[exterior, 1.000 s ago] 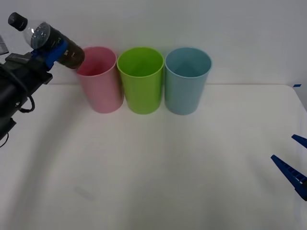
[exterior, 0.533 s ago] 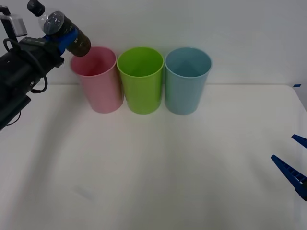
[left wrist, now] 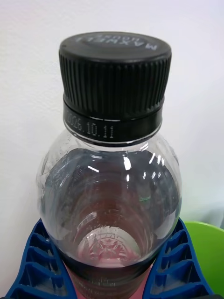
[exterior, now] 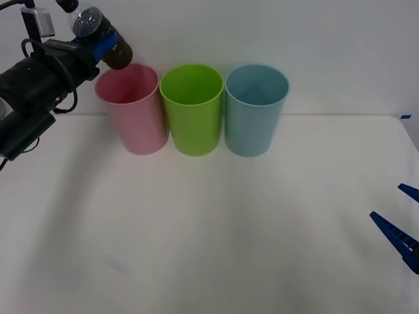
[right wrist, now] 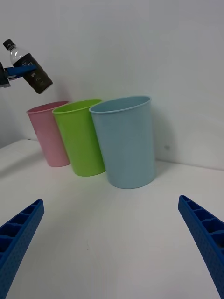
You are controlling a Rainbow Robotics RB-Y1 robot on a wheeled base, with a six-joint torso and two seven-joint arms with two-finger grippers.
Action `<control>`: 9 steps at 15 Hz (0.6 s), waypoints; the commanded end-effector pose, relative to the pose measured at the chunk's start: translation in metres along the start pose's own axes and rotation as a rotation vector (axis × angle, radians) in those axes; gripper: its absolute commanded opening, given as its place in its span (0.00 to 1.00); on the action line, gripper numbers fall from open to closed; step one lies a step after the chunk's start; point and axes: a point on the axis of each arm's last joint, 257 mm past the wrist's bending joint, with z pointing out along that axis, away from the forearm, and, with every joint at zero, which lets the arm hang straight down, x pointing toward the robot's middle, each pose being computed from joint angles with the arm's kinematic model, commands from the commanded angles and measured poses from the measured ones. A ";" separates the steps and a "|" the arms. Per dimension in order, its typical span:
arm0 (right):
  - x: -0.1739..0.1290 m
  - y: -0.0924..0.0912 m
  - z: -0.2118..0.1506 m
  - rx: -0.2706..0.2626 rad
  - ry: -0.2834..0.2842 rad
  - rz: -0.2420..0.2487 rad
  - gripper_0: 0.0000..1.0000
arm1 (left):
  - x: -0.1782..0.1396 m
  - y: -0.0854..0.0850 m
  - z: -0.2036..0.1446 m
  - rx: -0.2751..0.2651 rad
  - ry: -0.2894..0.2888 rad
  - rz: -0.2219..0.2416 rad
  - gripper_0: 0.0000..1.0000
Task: Grasp the object on the table and drop it into the matching bin: aluminum can to the light blue bin, PET bottle to the pink bin.
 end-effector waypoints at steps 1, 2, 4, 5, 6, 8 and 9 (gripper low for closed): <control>0.000 0.000 0.000 0.000 0.000 0.000 1.00 | 0.003 -0.003 0.002 0.001 0.001 -0.001 0.01; 0.000 0.000 0.000 0.000 0.000 0.000 1.00 | 0.003 -0.004 0.002 0.003 0.001 0.001 0.02; 0.000 0.000 0.000 0.000 0.000 0.000 1.00 | 0.003 -0.003 0.002 0.003 0.001 -0.001 0.12; 0.000 0.000 0.000 0.000 0.000 0.000 1.00 | 0.002 -0.005 0.002 0.005 -0.002 -0.009 0.39; 0.000 0.000 0.000 0.000 0.000 0.000 1.00 | 0.003 -0.004 0.002 0.005 -0.002 -0.011 0.96; 0.000 0.000 0.000 0.000 0.000 0.000 1.00 | 0.002 -0.005 0.002 0.007 -0.004 -0.011 1.00; 0.000 0.000 0.000 0.000 0.000 0.000 1.00 | 0.002 -0.004 0.002 0.005 -0.003 -0.013 1.00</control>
